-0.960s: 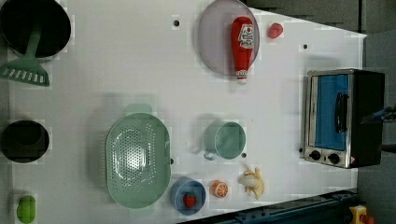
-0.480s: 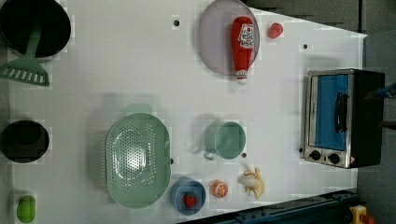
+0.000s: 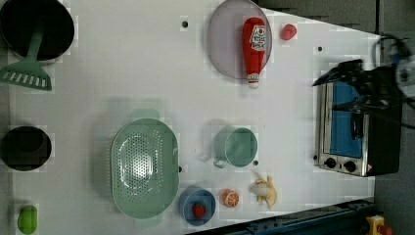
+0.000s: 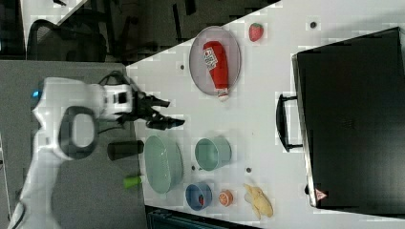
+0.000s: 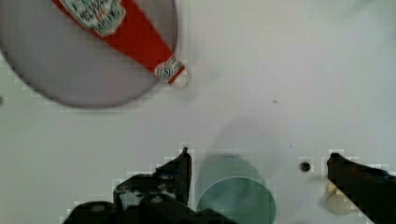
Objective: Pick ketchup from plate and place it on table.
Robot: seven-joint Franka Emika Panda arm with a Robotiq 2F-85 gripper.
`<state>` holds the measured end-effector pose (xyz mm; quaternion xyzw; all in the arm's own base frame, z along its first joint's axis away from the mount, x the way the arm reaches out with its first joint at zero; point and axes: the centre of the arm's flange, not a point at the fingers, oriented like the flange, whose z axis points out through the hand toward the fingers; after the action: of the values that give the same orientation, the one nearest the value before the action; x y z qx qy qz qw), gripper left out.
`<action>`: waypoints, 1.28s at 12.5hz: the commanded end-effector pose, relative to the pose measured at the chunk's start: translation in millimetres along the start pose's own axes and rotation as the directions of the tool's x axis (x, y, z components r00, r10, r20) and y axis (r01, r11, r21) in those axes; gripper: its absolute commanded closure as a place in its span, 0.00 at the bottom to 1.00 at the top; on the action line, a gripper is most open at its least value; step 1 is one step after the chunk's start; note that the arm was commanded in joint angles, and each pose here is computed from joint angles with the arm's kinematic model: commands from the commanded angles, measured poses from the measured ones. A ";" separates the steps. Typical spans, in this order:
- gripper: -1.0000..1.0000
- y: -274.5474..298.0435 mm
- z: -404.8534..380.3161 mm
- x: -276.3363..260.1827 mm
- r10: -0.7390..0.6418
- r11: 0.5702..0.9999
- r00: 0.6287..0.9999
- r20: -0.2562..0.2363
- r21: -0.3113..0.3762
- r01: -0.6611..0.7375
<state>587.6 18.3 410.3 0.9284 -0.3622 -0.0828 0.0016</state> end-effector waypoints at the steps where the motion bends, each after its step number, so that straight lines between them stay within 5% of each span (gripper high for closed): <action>1: 0.00 -18.6 7.3 2.5 -0.223 0.973 0.973 -0.051 0.044 0.226; 8: 0.00 -60.6 104.3 58.2 -0.607 0.789 0.790 -0.081 0.056 0.612; 11: 0.00 -74.6 138.9 69.5 -0.617 0.781 0.783 -0.080 0.065 0.622; 16: 0.00 -100.9 190.0 90.6 -0.629 0.760 0.753 -0.192 0.050 0.648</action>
<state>677.4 35.3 176.2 0.9965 -0.0643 -0.0178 -0.0504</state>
